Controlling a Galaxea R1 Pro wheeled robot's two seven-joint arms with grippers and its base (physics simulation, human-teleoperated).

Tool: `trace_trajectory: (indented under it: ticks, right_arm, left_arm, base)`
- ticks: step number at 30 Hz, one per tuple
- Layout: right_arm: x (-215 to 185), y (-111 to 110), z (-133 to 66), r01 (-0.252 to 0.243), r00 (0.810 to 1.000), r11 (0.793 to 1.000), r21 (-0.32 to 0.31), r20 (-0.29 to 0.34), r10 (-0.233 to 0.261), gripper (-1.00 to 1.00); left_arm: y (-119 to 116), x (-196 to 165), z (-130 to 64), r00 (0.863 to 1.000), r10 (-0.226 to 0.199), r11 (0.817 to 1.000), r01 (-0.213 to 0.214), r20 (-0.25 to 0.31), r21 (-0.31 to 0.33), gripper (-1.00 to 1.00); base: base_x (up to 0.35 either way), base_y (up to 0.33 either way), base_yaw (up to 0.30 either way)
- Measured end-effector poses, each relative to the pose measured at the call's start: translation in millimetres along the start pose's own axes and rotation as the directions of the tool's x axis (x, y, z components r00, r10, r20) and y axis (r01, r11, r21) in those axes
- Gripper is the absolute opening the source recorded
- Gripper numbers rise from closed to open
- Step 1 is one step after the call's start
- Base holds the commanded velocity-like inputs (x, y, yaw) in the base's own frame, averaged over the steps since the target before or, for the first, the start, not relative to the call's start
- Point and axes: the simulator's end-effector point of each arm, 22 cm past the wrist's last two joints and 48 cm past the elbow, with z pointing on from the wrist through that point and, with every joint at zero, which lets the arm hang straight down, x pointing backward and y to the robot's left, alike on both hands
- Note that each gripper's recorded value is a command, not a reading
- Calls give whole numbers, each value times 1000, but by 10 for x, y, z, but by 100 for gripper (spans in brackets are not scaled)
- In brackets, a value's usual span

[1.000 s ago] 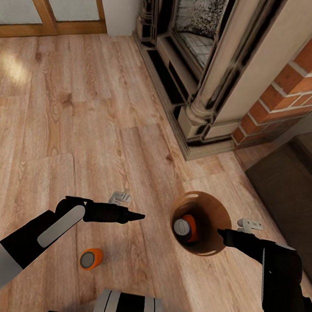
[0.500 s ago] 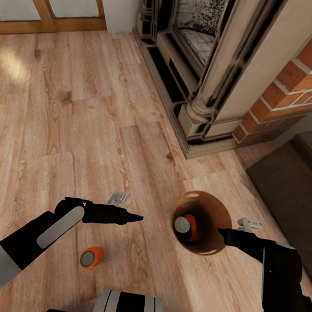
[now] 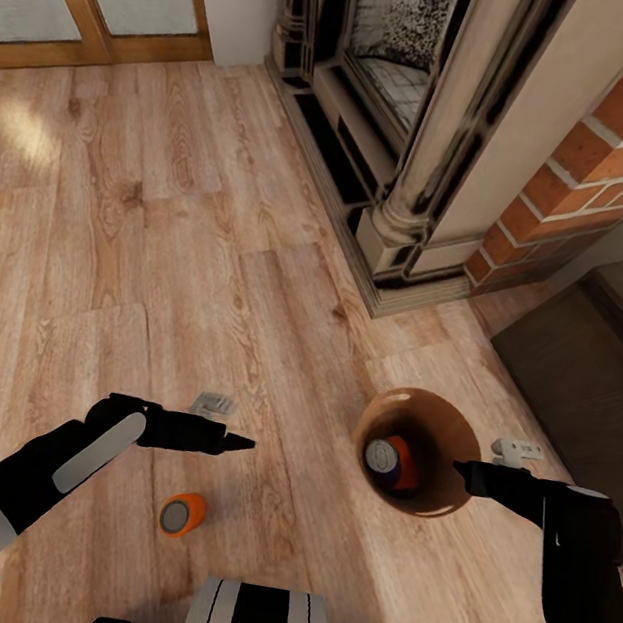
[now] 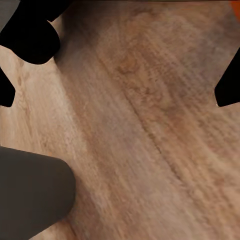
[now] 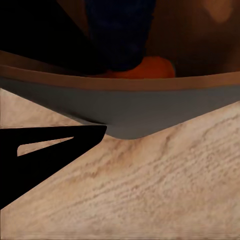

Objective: Put the three can of soda from the living room inside the tash can in the kitchen.

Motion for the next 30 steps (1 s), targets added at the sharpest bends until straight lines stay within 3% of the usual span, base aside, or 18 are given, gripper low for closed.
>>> trace_trajectory:
  ticks: [5, 8, 20, 30]
  right_arm:
    - [-1, -21, -7, 2, 1000, 1000, 3, -1, -2, -100]
    - [14, -68, -18, -7, 1000, 1000, 9, 0, 7, -100]
    - [48, -185, -61, 8, 1000, 1000, 19, -15, -8, -100]
    - [63, -173, -62, 13, 1000, 1000, 14, -22, -12, -100]
  left_arm:
    - [62, 3, -34, 1000, -3, 1000, 3, -1, -10, 100]
    - [59, 137, -28, 999, -37, 999, 37, -26, 11, 100]
    - [46, 628, 39, 990, -97, 995, 100, -104, 29, 100]
    - [47, 637, 40, 990, -98, 994, 102, -105, 29, 100]
  base:
    - [0, 0, 0]
    - [0, 0, 0]
    - [0, 0, 0]
    - [0, 0, 0]
